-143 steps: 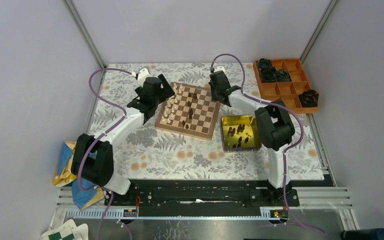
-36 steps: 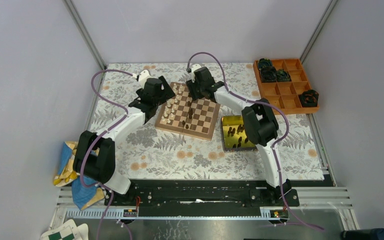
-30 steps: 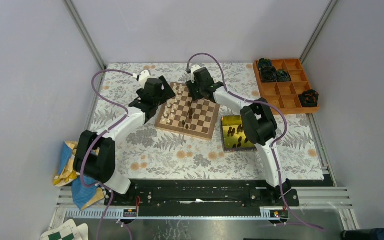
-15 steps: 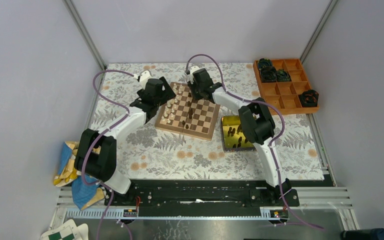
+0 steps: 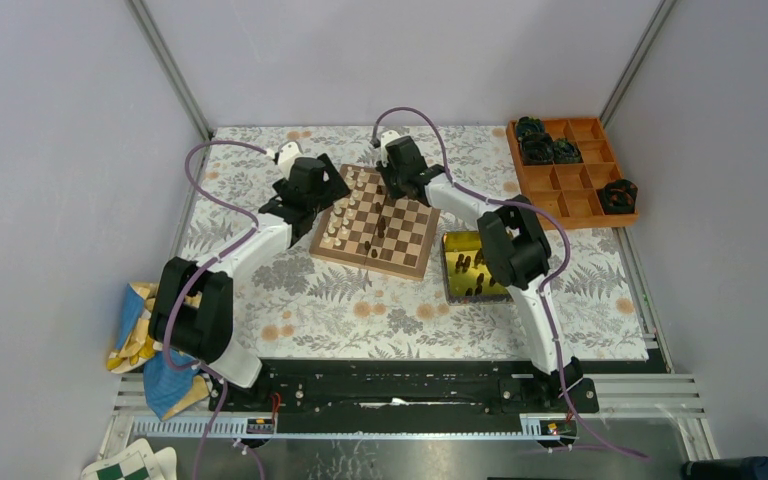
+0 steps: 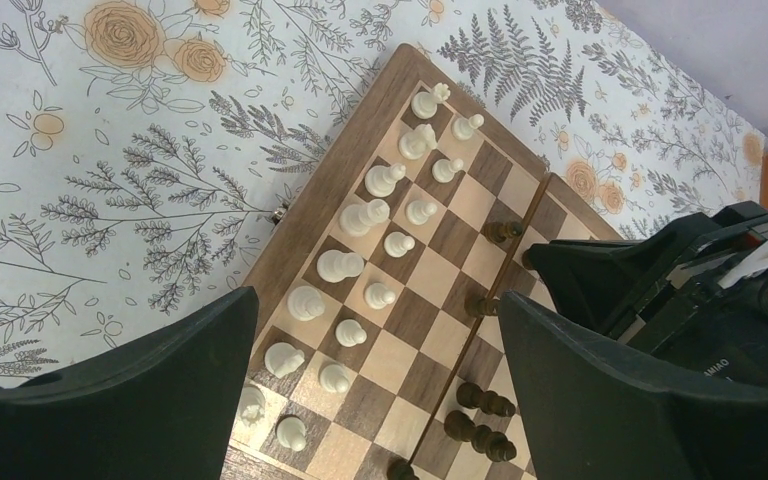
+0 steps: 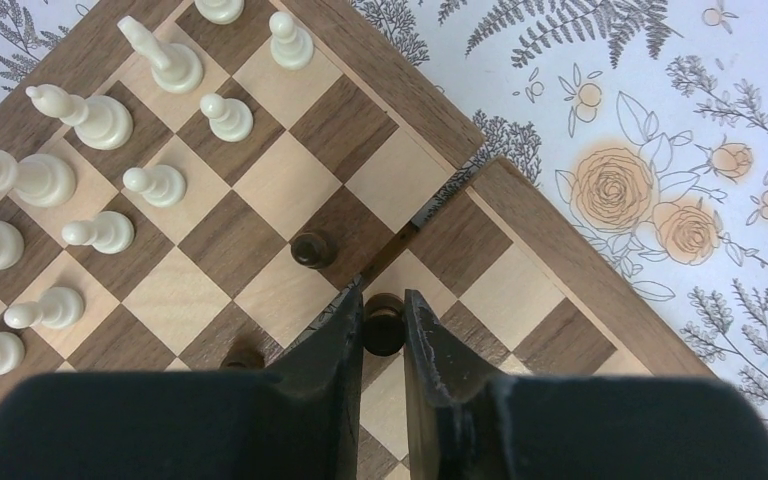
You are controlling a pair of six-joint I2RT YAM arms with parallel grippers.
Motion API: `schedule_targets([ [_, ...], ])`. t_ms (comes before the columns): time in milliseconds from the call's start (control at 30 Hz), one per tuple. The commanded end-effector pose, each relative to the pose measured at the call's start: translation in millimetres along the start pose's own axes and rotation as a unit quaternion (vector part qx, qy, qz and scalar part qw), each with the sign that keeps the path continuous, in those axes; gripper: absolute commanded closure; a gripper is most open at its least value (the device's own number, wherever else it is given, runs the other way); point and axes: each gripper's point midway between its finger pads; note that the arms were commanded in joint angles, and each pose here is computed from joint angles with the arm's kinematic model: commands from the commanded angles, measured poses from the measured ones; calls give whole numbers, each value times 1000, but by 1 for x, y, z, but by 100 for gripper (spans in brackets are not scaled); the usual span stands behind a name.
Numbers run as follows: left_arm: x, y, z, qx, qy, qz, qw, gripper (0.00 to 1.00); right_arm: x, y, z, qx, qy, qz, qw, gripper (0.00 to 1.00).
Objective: Set up the chess pieces on the board
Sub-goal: Pick up the chess piece from the chessboard, then place the chess piece on the chessboard.
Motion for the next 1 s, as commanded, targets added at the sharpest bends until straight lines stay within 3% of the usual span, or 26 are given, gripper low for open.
schedule_targets([
  [0,-6,-1,6,-12,14,-16,1000,3,-21,41,59,-70,7,-38,997,100],
  [333,-5,2,6,-12,15,-18,1000,3,-61,70,63,-72,-25,-103,992,100],
  [967,-5,-1,2,-6,14,-17,1000,3,-103,67,8,-24,-106,-147,983,100],
])
Point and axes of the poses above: each gripper's point midway between its finger pads, its own y axis back along the fingers, its own x axis along the line the jaws close on, z = x × y, and after that the axes turned 13 degrees about y, right-handed
